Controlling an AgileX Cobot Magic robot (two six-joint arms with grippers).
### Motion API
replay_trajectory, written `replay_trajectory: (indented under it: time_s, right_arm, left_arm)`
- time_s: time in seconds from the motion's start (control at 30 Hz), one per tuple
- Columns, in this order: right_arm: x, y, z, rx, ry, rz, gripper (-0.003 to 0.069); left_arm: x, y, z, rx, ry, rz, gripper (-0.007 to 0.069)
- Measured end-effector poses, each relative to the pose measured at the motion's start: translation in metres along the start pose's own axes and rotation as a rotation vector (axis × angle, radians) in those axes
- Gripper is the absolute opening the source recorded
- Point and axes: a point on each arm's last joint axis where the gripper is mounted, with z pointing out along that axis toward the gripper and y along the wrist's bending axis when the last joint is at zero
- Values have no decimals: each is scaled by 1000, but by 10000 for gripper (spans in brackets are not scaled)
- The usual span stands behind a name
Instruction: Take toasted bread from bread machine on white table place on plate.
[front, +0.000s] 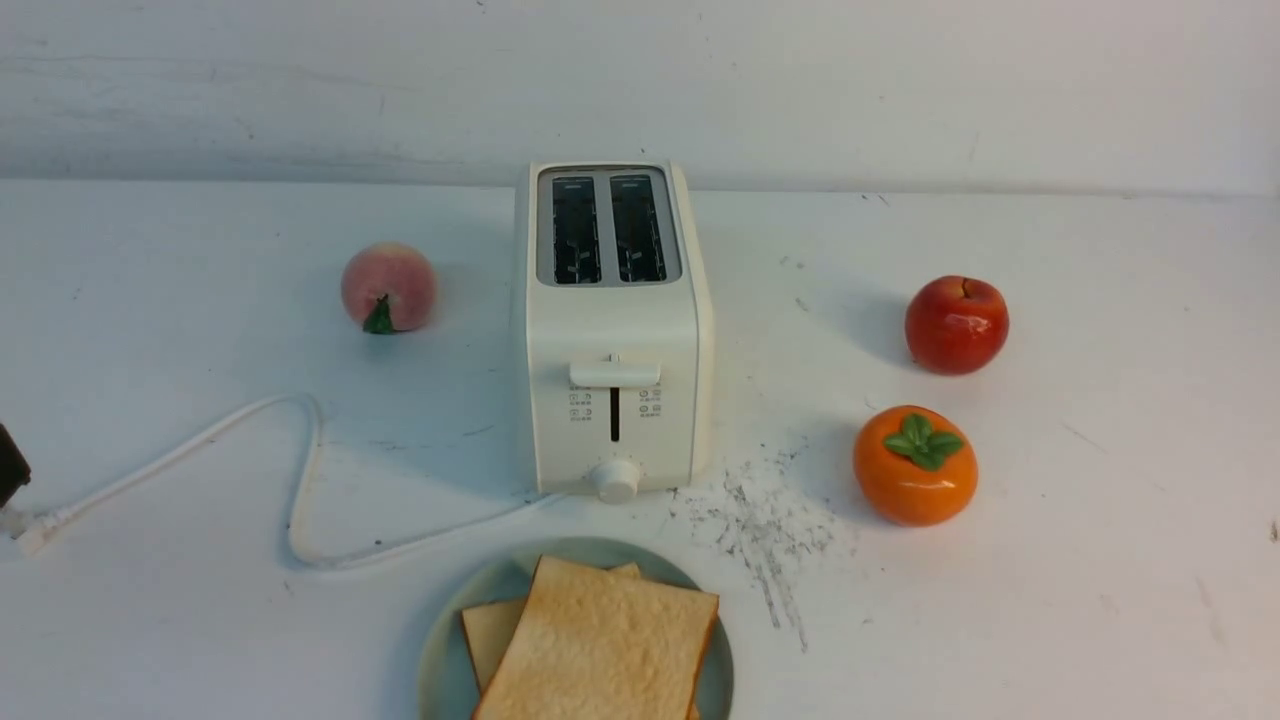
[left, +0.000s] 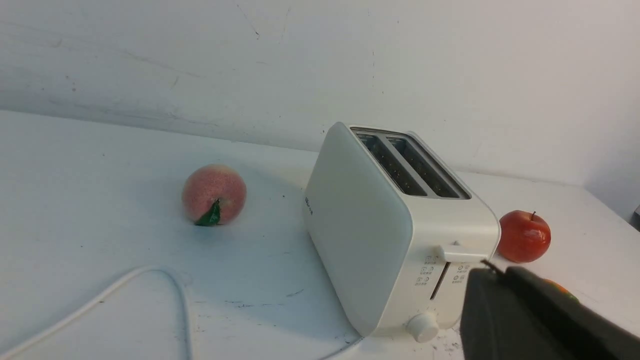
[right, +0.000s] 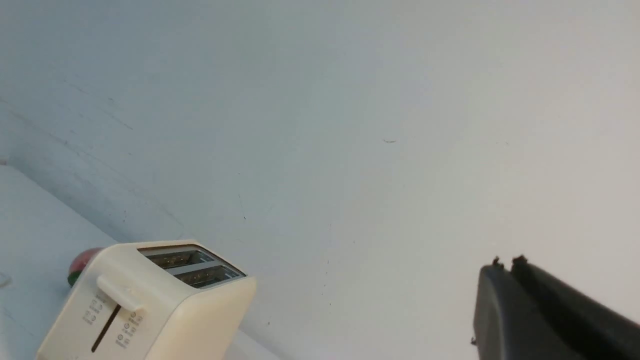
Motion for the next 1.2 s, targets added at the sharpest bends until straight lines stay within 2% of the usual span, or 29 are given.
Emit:
replay_trajectory:
  time_s: [0.13, 0.5, 0.57, 0.7, 1.2]
  right_arm:
    - [0, 0, 0, 0, 0, -44, 27]
    - [0, 0, 0, -4, -4, -67, 41]
    - [0, 1, 0, -5, -4, -67, 45]
    - [0, 1, 0, -8, -6, -67, 50]
    - [0, 1, 0, -9, -4, -67, 74]
  left_arm:
    - [13, 6, 0, -17, 12, 15, 1]
    - [114, 57, -15, -290, 14, -32, 11]
    - [129, 63, -15, -328, 65, -45, 13]
    - [137, 66, -16, -350, 131, -56, 18]
    - [138, 66, -16, -350, 138, -63, 23]
